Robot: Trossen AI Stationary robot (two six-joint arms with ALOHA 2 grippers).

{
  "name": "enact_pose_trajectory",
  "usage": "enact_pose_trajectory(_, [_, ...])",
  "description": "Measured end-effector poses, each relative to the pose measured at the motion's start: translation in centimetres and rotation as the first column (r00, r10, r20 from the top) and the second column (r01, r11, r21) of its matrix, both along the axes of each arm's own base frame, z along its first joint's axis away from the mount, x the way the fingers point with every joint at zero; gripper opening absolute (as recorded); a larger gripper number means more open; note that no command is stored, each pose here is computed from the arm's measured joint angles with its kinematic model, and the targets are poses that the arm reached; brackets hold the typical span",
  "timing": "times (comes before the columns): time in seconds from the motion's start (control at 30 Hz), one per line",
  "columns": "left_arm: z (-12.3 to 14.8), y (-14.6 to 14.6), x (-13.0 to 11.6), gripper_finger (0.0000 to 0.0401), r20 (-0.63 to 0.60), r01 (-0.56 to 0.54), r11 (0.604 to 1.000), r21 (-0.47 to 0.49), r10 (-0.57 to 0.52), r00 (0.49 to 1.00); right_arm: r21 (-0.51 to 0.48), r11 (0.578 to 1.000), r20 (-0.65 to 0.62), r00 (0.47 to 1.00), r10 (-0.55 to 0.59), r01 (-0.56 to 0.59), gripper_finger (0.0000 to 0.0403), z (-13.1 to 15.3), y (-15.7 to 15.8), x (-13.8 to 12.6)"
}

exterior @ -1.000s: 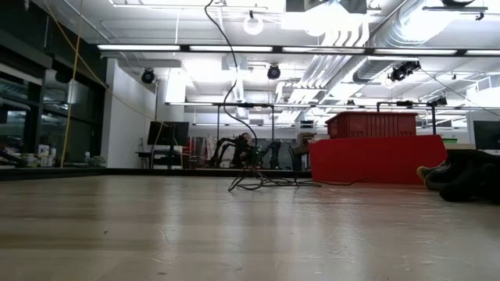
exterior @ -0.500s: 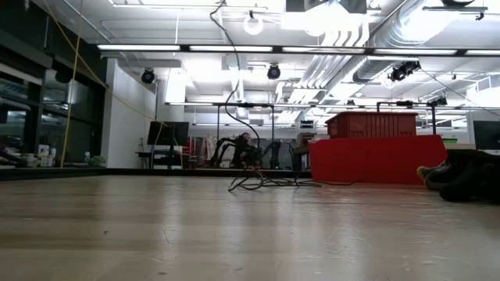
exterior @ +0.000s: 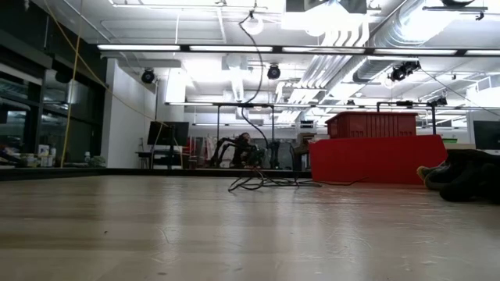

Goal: Coil cords
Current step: Coil the black wire on the spool

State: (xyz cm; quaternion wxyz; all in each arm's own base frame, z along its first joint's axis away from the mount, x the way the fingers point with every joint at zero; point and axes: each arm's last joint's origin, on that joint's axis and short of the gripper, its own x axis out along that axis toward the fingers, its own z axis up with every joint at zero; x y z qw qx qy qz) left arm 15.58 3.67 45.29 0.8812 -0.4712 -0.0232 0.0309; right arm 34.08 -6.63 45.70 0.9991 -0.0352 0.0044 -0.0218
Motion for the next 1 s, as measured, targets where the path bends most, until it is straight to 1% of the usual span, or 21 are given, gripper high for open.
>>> enact_pose_trajectory(0.1, [0.1,0.5,-0.1,0.0,-0.001,-0.09,0.989,0.12,0.091,0.996,0.009,1.0,-0.029,1.0,0.0,0.0,0.0,0.2,0.2,-0.7])
enact_pose_trajectory(0.2, [0.4,0.9,0.0,0.0,0.027,-0.17,0.955,0.245,0.168,0.985,0.018,1.0,-0.049,0.999,0.001,0.0,0.0,0.0,0.3,-0.8])
enact_pose_trajectory(0.3, [1.0,1.2,0.7,0.0,0.094,-0.205,0.91,0.359,0.184,0.978,0.043,0.999,-0.052,0.999,0.011,-0.009,0.0,-0.1,0.6,-0.6])
enact_pose_trajectory(0.37, [1.4,1.4,1.3,0.0,0.146,-0.223,0.89,0.399,0.178,0.973,0.051,0.999,-0.064,0.998,0.019,-0.016,0.0,-0.4,0.8,-0.3])
enact_pose_trajectory(0.47, [1.8,1.6,2.2,0.0,0.203,-0.213,0.881,0.422,0.137,0.969,0.059,0.998,-0.102,0.994,0.029,-0.023,0.0,-1.1,1.0,0.3])
enact_pose_trajectory(0.63, [2.0,1.8,3.7,0.0,0.266,-0.182,0.888,0.421,0.071,0.961,0.075,0.997,-0.115,0.993,0.039,-0.03,0.0,-1.7,1.2,0.9])
enact_pose_trajectory(0.7, [2.0,1.9,4.2,0.0,0.284,-0.174,0.886,0.429,0.05,0.957,0.098,0.995,-0.122,0.992,0.04,-0.028,0.0,-1.9,1.1,1.2])
enact_pose_trajectory(1.0, [2.2,2.3,5.7,0.0,0.355,-0.197,0.877,0.439,0.033,0.934,0.119,0.993,-0.124,0.992,0.039,-0.024,0.0001,-2.0,1.1,1.2])
